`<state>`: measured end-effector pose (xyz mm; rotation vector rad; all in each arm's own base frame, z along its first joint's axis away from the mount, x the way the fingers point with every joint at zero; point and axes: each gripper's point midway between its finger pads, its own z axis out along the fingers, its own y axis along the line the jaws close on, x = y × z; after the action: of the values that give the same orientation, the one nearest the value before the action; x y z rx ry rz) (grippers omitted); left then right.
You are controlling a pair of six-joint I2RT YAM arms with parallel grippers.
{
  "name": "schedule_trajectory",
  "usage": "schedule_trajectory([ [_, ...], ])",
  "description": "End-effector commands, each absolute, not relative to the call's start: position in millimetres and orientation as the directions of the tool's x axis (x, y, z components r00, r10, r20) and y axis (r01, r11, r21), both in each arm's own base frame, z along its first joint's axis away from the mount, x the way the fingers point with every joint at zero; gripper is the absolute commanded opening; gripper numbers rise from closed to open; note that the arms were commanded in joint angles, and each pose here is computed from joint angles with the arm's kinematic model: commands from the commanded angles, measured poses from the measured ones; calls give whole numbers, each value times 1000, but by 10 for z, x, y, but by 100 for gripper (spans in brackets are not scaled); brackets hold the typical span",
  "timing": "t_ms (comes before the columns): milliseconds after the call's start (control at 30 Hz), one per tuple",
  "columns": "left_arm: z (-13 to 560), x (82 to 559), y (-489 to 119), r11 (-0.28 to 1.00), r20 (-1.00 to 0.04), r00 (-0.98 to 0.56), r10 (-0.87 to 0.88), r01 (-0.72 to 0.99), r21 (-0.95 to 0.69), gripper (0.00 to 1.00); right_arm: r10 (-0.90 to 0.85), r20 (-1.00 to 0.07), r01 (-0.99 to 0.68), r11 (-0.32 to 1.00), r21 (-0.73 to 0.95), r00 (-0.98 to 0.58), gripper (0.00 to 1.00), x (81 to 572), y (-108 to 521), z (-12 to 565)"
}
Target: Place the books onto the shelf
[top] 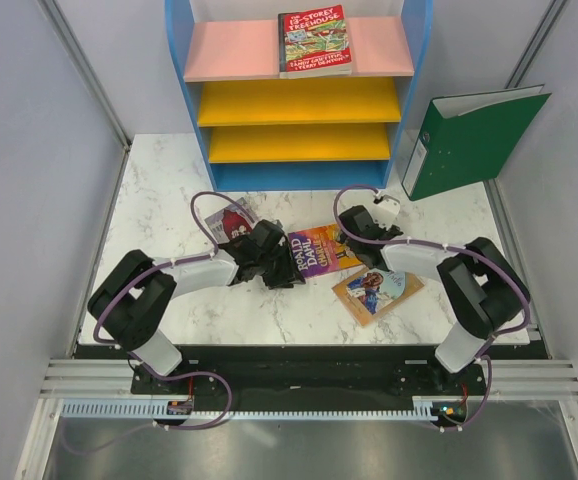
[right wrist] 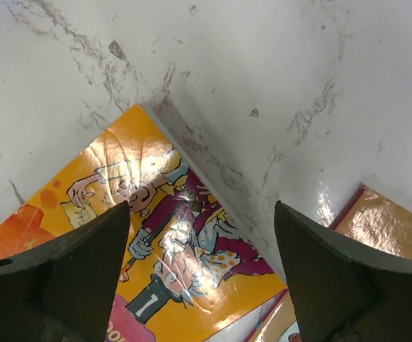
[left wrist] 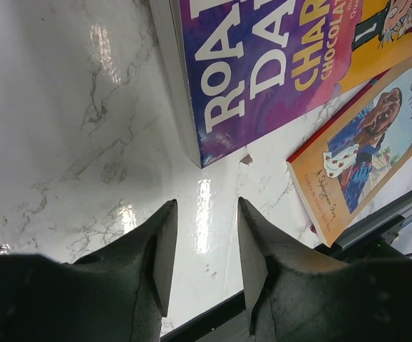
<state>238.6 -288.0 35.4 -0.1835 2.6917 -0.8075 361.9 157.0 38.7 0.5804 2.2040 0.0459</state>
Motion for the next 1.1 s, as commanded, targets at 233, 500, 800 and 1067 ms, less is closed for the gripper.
schedule_trajectory([
  [233,395,2460,-2979,820,-247,-938,-242,-61,-568,46,389,-475,244,909,338,-789,88,3534,2266,-142],
  [500,54,2546,-2873,890,-195,-944,-267,-164,-425,45,355,-417,135,872,471,-837,79,3102,2549,41],
  [800,138,2935,-2443,900,-258,-899,-354,-252,-357,45,226,-485,-15,896,444,-845,79,2498,2518,503],
  [1067,628,3630,-2471,899,-370,-870,-325,-162,-407,45,104,-488,-174,854,491,-866,80,1977,3063,727],
])
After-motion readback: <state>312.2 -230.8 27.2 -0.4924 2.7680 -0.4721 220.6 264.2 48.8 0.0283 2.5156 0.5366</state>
